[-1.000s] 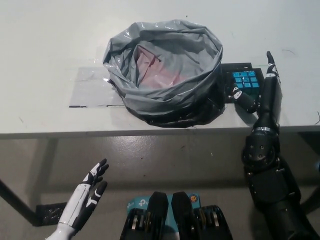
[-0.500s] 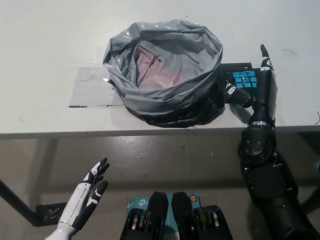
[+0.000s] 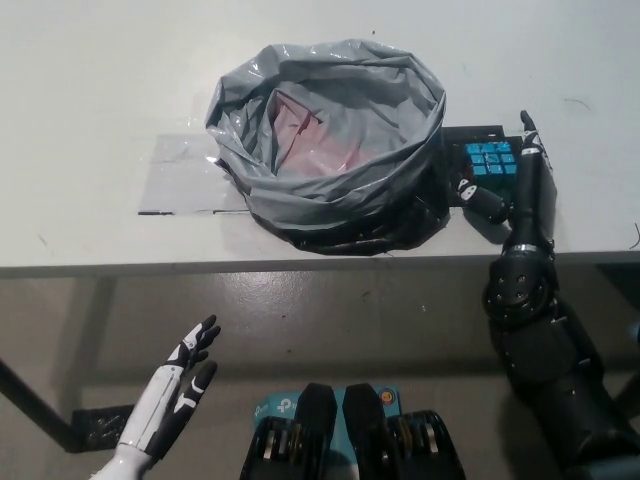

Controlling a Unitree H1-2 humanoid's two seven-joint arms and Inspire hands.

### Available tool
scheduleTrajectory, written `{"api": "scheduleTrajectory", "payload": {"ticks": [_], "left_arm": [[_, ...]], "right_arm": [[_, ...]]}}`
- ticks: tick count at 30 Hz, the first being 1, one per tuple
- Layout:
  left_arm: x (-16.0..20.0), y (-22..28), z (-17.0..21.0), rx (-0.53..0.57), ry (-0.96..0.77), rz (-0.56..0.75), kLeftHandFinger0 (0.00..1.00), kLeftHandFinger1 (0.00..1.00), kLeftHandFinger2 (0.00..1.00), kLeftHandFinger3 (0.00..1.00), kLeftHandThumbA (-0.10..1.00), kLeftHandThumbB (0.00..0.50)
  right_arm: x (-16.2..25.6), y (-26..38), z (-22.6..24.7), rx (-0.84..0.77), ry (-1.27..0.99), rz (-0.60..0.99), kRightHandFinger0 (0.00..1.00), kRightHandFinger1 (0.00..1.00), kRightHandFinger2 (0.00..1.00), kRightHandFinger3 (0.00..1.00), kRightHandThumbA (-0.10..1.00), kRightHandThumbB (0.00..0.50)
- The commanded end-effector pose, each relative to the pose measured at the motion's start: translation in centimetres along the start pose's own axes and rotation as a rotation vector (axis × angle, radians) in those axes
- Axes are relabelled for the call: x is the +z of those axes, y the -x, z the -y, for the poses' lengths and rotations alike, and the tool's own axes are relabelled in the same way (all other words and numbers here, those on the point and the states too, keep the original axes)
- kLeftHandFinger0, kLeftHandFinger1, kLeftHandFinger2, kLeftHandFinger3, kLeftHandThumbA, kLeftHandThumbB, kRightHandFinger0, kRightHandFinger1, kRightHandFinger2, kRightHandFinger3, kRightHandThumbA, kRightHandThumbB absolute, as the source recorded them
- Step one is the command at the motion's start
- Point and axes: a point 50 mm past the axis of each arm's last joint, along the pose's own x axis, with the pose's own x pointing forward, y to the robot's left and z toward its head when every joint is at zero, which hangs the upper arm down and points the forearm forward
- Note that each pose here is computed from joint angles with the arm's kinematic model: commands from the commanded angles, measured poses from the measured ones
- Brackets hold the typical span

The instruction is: Use the right hand to pick up a rubix's cube and place it into a plastic bag and lift the bag

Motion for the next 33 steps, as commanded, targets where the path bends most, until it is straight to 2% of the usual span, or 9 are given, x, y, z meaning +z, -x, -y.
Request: {"api": "scheduleTrajectory", "payload": {"ticks": [1, 11, 15, 17, 18, 19, 21, 26, 33], "left_arm": [[1.1, -0.4, -0.4, 0.002, -0.006, 0.059, 1.00, 1.00, 1.00, 1.00, 1.00, 0.185], [1.1, -0.6, -0.4, 0.001, 0.000, 0.068, 1.00, 1.00, 1.00, 1.00, 1.00, 0.191], [1.0, -0.7, -0.4, 0.003, 0.000, 0.075, 1.00, 1.00, 1.00, 1.00, 1.00, 0.206], [1.1, -0.7, -0.4, 0.004, -0.002, 0.077, 1.00, 1.00, 1.00, 1.00, 1.00, 0.205], [1.1, -0.7, -0.5, 0.004, -0.004, 0.078, 1.00, 1.00, 1.00, 1.00, 1.00, 0.204], [1.1, -0.7, -0.5, 0.004, -0.005, 0.078, 1.00, 1.00, 1.00, 1.00, 1.00, 0.204], [1.1, -0.7, -0.5, 0.005, -0.007, 0.076, 1.00, 1.00, 1.00, 1.00, 1.00, 0.196], [1.2, -0.9, -0.7, 0.009, -0.008, 0.079, 1.00, 1.00, 1.00, 1.00, 1.00, 0.195], [1.2, -1.1, -0.8, 0.012, -0.008, 0.088, 1.00, 1.00, 1.00, 1.00, 1.00, 0.194]], "right_arm": [[2.5, -2.9, 1.5, -0.062, -0.043, 0.058, 1.00, 1.00, 1.00, 1.00, 0.84, 0.469], [3.0, -4.1, 2.0, -0.071, -0.128, 0.055, 1.00, 1.00, 1.00, 1.00, 0.78, 0.452], [3.7, -4.0, 2.0, -0.094, -0.316, 0.084, 0.98, 1.00, 1.00, 1.00, 0.55, 0.405], [3.9, -4.1, 2.1, -0.120, -0.319, 0.058, 0.52, 0.66, 0.81, 0.98, 0.48, 0.386], [4.1, -4.2, 2.0, -0.142, -0.311, 0.025, 0.24, 0.35, 0.46, 0.63, 0.29, 0.302], [4.1, -4.2, 2.0, -0.147, -0.309, 0.017, 0.24, 0.35, 0.46, 0.63, 0.29, 0.302], [4.1, -4.3, 2.0, -0.159, -0.310, 0.008, 0.01, 0.03, 0.13, 0.20, -0.06, 0.250], [3.2, -4.4, 2.4, -0.117, -0.360, -0.017, 0.00, 0.08, 0.49, 0.57, -0.10, 0.207], [3.0, -4.6, 2.8, -0.117, -0.417, -0.029, 0.00, 0.19, 0.62, 0.68, -0.10, 0.222]]}}
